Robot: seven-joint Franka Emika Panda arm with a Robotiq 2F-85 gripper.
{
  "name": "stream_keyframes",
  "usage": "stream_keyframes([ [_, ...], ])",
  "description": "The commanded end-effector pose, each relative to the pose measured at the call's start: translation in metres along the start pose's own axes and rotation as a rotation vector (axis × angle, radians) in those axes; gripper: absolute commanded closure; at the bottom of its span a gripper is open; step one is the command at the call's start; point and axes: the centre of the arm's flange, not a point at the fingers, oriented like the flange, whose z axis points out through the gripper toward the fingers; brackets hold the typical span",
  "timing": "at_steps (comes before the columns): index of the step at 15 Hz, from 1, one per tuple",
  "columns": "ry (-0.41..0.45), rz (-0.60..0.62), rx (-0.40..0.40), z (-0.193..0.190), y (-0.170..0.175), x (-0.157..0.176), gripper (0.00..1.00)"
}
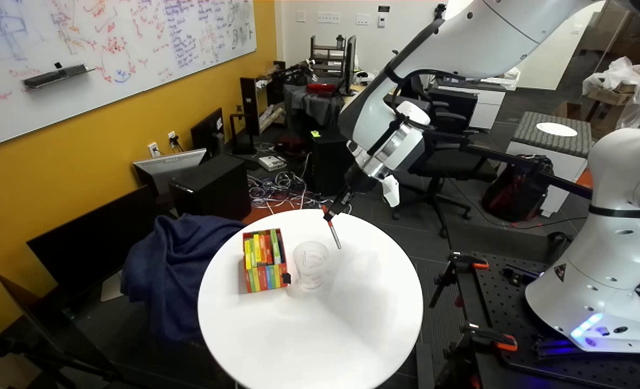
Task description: Remove the marker from the cup and place it on the table
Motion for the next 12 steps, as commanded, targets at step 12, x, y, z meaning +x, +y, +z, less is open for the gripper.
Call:
stream_keyframes([
  [12,-0.271,0.141,0.135,0.019,0.034,0.043,0.96],
])
